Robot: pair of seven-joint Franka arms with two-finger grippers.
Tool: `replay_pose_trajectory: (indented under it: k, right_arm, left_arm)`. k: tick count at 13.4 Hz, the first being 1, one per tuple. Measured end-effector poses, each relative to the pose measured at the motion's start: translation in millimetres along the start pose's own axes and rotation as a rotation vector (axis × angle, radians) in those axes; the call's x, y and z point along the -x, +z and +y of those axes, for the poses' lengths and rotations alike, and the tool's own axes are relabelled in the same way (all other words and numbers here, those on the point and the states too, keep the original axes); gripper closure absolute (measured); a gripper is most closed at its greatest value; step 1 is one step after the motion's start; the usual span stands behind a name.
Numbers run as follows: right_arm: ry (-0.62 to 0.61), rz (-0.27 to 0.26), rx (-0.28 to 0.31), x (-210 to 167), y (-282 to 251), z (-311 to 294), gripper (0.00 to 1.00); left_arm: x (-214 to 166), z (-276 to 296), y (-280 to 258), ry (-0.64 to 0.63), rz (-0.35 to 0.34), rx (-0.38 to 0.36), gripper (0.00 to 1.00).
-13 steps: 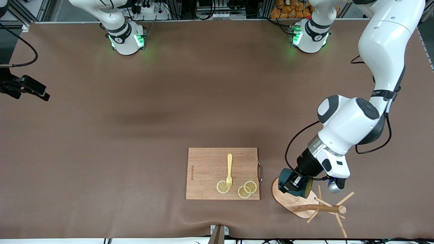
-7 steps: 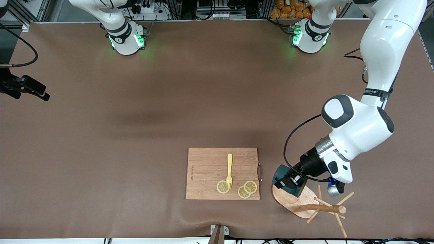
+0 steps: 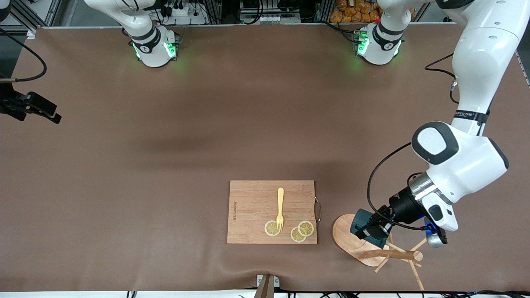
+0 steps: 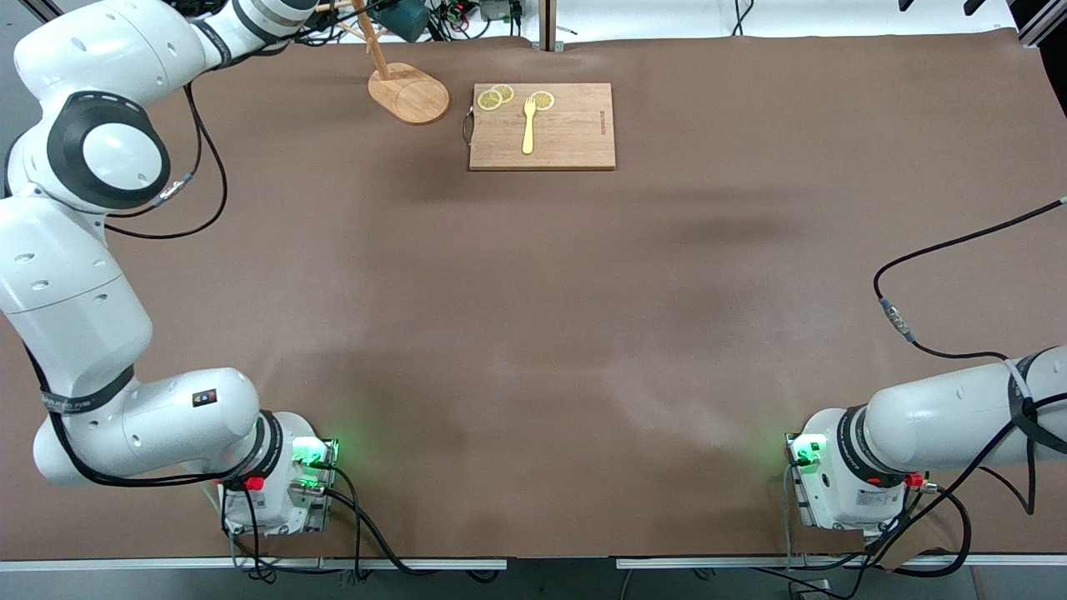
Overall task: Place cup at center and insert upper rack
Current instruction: 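Align the mug handle with a stand peg using the left gripper, then hang the mug handle on the peg and open the left gripper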
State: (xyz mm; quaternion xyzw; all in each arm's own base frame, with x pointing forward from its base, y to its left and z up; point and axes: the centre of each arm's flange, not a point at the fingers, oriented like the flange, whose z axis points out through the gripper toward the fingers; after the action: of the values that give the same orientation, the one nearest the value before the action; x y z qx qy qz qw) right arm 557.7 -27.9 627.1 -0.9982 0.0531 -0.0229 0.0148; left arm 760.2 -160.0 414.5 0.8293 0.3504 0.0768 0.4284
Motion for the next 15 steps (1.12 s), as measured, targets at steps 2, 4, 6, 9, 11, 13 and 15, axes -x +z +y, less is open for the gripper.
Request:
replay_pose_trajectory:
  k: [2,4,6,9,11,13,15]
  right_arm:
    - [-0.002,0.000,0.000,0.1,0.1,-1.3,0.00]
    - [-0.005,0.000,0.000,0.2,0.1,-3.0,0.00]
    - [-0.005,0.000,0.000,0.2,0.1,-3.5,0.00]
    - [-0.005,0.000,0.000,0.3,0.1,-3.9,0.00]
    - [-0.006,0.000,0.000,0.3,0.1,-4.1,0.00]
    - [-0.006,0.000,0.000,0.3,0.2,-4.2,0.00]
    - [-0.006,-0.001,0.000,0.3,0.4,-4.2,0.00]
  left_arm:
    - [-4.4,-0.8,-2.6,-0.073,-0.020,0.051,0.95]
    - [-19.5,-2.7,-14.2,-0.165,0.002,0.125,0.95]
    - [-37.1,-8.3,-27.0,-0.235,0.039,0.181,0.95]
    - [-49.8,-19.4,-26.9,-0.285,0.068,0.211,0.95]
    - [-53.2,-27.8,-20.1,-0.326,0.062,0.221,0.95]
    - [-56.7,-33.2,-17.6,-0.343,0.062,0.224,0.95]
    - [-58.5,-34.6,-18.2,-0.346,0.065,0.225,0.95]
